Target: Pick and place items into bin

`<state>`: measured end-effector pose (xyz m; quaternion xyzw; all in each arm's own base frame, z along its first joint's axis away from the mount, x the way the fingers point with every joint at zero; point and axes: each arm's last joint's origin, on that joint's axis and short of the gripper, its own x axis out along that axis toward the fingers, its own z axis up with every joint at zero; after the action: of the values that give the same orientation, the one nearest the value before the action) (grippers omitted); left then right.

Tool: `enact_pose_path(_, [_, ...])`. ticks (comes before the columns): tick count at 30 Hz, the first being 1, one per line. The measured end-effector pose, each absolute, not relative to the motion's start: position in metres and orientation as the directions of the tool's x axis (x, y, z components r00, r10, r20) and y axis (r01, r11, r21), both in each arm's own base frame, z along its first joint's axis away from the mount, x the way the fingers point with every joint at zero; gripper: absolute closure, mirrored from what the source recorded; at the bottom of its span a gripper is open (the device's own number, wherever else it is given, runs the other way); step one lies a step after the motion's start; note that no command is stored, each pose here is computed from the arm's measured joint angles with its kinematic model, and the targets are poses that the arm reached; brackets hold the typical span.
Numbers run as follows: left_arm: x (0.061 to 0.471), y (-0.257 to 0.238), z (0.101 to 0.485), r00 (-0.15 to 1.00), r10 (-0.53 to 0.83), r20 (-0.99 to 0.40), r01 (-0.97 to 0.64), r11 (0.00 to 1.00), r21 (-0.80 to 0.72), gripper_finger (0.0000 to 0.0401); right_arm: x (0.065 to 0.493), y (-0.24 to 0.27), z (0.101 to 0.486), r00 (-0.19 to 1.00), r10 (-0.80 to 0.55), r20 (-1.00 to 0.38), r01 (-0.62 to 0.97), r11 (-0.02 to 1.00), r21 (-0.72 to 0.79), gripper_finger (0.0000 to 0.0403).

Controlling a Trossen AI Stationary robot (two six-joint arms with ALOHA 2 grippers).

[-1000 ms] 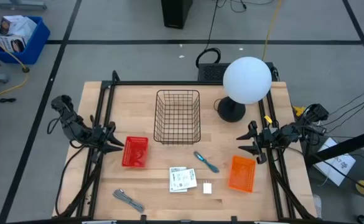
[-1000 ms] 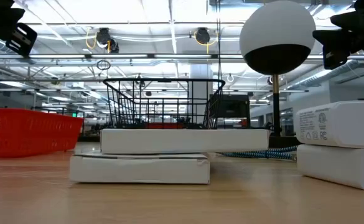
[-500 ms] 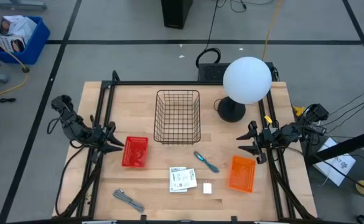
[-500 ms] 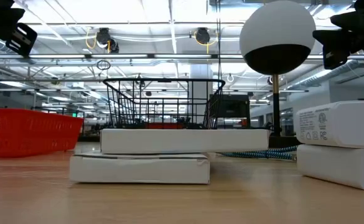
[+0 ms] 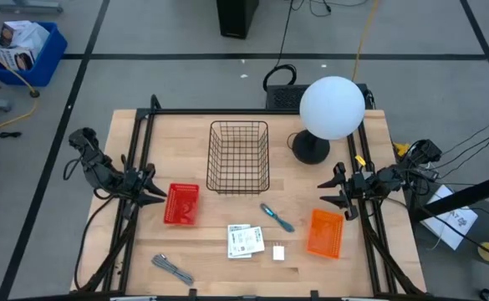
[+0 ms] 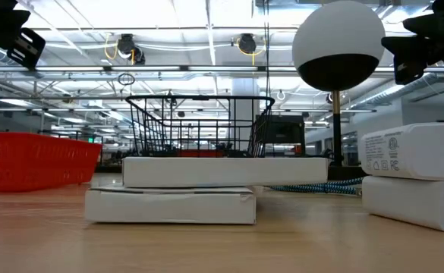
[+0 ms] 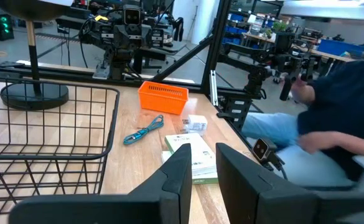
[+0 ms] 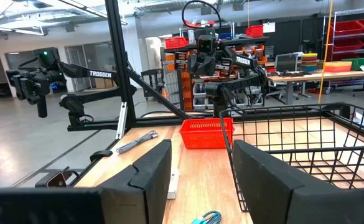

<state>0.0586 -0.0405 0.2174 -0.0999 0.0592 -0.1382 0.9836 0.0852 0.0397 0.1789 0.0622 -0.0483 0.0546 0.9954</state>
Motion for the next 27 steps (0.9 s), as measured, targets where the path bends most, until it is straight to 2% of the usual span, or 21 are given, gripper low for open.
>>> enact_pose_path(10, [0.059, -0.04, 0.217, 0.955, -0.283, -0.089, 0.26, 0.942, -0.213, 0.0325, 0.085, 0.04, 0.181, 0.987, 0.101, 0.126, -0.117, 0.984, 0.13, 0.0238])
enact_pose_path(14, [0.059, -0.04, 0.217, 0.955, -0.284, -0.089, 0.26, 0.942, -0.213, 0.0325, 0.084, 0.039, 0.188, 0.978, 0.094, 0.187, -0.133, 0.969, 0.21, 0.0238])
enact_pose_path(18, [0.059, -0.041, 0.217, 0.955, -0.283, -0.089, 0.26, 0.942, -0.213, 0.0325, 0.084, 0.04, 0.189, 0.971, 0.125, 0.204, -0.197, 0.902, 0.384, 0.0241])
enact_pose_path(20, [0.059, -0.04, 0.217, 0.955, -0.283, -0.089, 0.26, 0.942, -0.213, 0.0325, 0.085, 0.041, 0.189, 0.969, 0.144, 0.203, -0.215, 0.894, 0.394, 0.0244])
enact_pose_path(24, [0.059, -0.041, 0.217, 0.955, -0.284, -0.089, 0.26, 0.942, -0.213, 0.0325, 0.088, 0.039, 0.196, 0.963, 0.089, 0.254, -0.193, 0.884, 0.425, 0.0249])
enact_pose_path(27, [0.059, -0.04, 0.217, 0.955, -0.284, -0.089, 0.26, 0.942, -0.213, 0.0325, 0.095, 0.044, 0.193, 0.971, 0.096, 0.219, -0.181, 0.895, 0.407, 0.0248])
